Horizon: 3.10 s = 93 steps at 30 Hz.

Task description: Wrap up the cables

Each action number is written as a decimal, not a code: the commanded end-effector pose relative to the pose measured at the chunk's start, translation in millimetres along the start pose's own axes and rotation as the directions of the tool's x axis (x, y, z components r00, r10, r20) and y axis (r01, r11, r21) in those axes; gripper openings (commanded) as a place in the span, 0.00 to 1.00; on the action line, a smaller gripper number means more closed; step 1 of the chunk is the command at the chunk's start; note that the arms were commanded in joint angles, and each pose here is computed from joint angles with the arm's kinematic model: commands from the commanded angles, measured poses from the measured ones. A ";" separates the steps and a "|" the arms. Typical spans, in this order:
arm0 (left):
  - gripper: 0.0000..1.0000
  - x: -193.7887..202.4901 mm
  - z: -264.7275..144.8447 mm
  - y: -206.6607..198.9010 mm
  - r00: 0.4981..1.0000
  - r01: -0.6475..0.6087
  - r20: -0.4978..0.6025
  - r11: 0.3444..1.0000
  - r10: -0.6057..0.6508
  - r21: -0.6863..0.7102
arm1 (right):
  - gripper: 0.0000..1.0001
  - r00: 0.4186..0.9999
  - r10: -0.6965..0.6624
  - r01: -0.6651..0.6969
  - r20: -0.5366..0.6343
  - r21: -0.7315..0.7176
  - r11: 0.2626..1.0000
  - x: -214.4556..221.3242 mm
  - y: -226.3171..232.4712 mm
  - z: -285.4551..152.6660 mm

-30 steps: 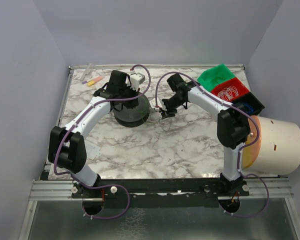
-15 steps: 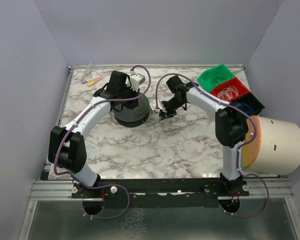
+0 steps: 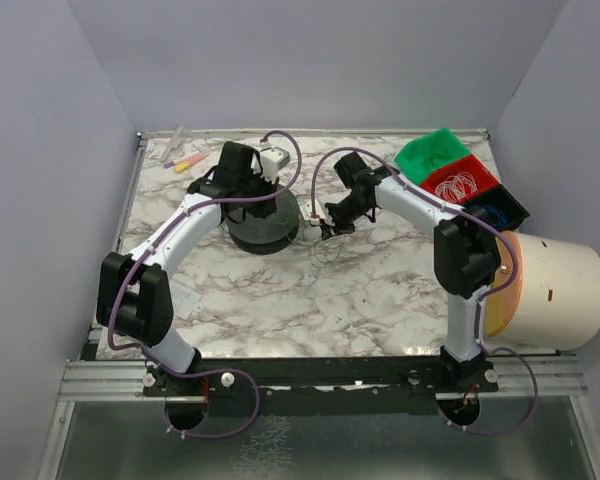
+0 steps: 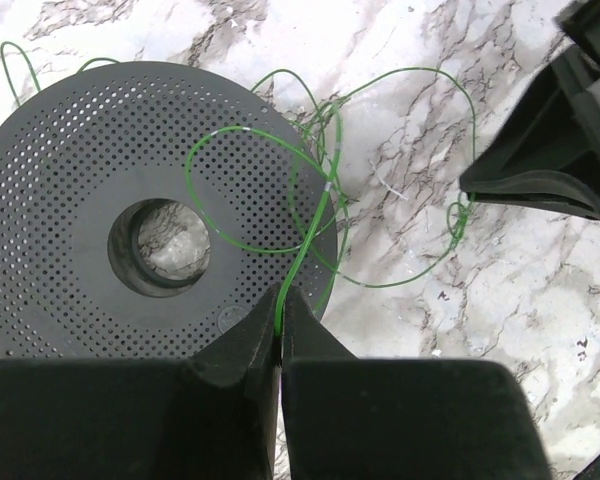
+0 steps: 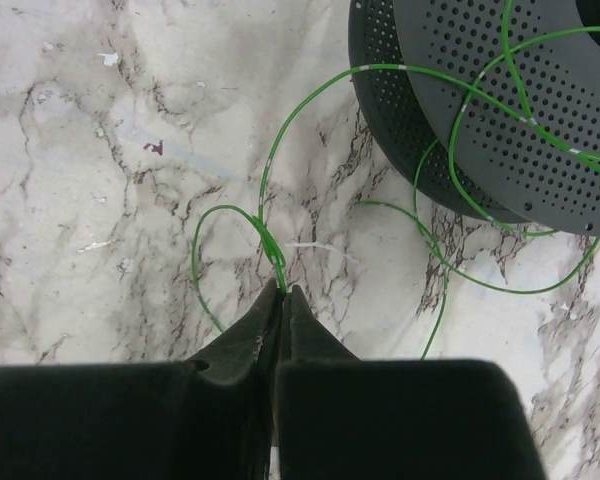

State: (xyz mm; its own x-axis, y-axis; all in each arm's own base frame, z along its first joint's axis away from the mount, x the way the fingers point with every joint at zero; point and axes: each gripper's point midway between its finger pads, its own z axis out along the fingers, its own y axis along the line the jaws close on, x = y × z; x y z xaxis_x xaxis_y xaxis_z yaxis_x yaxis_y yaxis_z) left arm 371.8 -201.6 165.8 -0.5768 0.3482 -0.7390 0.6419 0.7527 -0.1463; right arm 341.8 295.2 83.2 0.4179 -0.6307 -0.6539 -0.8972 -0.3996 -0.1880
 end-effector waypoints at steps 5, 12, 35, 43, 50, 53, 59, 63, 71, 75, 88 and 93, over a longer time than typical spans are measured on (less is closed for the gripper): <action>0.22 0.9 -0.1 16.3 1.000 -0.002 -0.008 0.995 0.001 -0.096 | 0.00 0.976 0.204 -0.216 0.073 0.306 0.927 -27.3 -15.4 -58.0; 0.95 -36.3 -17.4 6.7 0.997 -0.049 0.060 0.997 0.053 -0.059 | 0.01 0.938 0.304 -0.346 0.165 0.467 0.814 -42.6 -6.1 -92.0; 0.85 -35.8 7.7 -136.0 0.828 -0.561 0.195 0.771 0.526 0.301 | 0.01 0.884 0.273 -0.391 0.380 0.280 0.877 -65.8 47.5 -109.4; 0.74 -38.5 2.9 -153.1 0.807 -0.591 0.262 0.715 0.529 0.374 | 0.00 0.886 0.276 -0.384 0.372 0.257 0.887 -61.4 54.0 -103.0; 0.61 -33.1 8.2 -158.2 0.809 -0.586 0.253 0.697 0.530 0.413 | 0.00 0.888 0.272 -0.379 0.372 0.254 0.890 -62.2 54.8 -102.7; 0.51 -32.5 8.7 -160.7 0.811 -0.584 0.256 0.691 0.527 0.427 | 0.00 0.887 0.279 -0.384 0.367 0.253 0.888 -58.9 54.8 -100.6; 0.43 -32.2 10.2 -166.3 0.819 -0.571 0.263 0.679 0.510 0.462 | 0.00 0.885 0.286 -0.389 0.368 0.247 0.887 -57.3 53.8 -98.9; 0.40 -30.2 9.0 -172.2 0.824 -0.562 0.270 0.662 0.498 0.496 | 0.01 0.876 0.287 -0.394 0.388 0.233 0.889 -61.5 54.4 -100.3; 0.00 -29.0 11.1 -180.4 0.849 -0.523 0.264 0.653 0.458 0.548 | 0.00 0.858 0.295 -0.409 0.421 0.213 0.887 -64.1 55.7 -104.8; 0.00 -28.2 15.0 -176.1 0.857 -0.510 0.247 0.677 0.452 0.531 | 0.00 0.860 0.292 -0.415 0.417 0.242 0.877 -59.8 51.2 -108.5; 0.00 -34.8 17.0 -155.7 0.921 -0.385 0.243 0.796 0.304 0.466 | 0.00 0.787 0.326 -0.570 0.524 0.415 0.709 -40.9 14.4 -141.3; 0.00 -33.0 18.7 -153.1 0.927 -0.370 0.238 0.812 0.291 0.451 | 0.01 0.815 0.316 -0.523 0.485 0.382 0.762 -37.5 23.3 -133.0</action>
State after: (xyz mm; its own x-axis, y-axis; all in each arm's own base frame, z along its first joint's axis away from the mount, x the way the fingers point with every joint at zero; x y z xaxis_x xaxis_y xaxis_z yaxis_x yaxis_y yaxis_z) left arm 300.1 -338.0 182.5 -0.2457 0.4503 -0.8584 0.9639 0.2074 -0.1670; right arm 324.1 221.8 198.0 -0.0549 -0.3050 -0.9508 -0.9502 0.3084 -0.0440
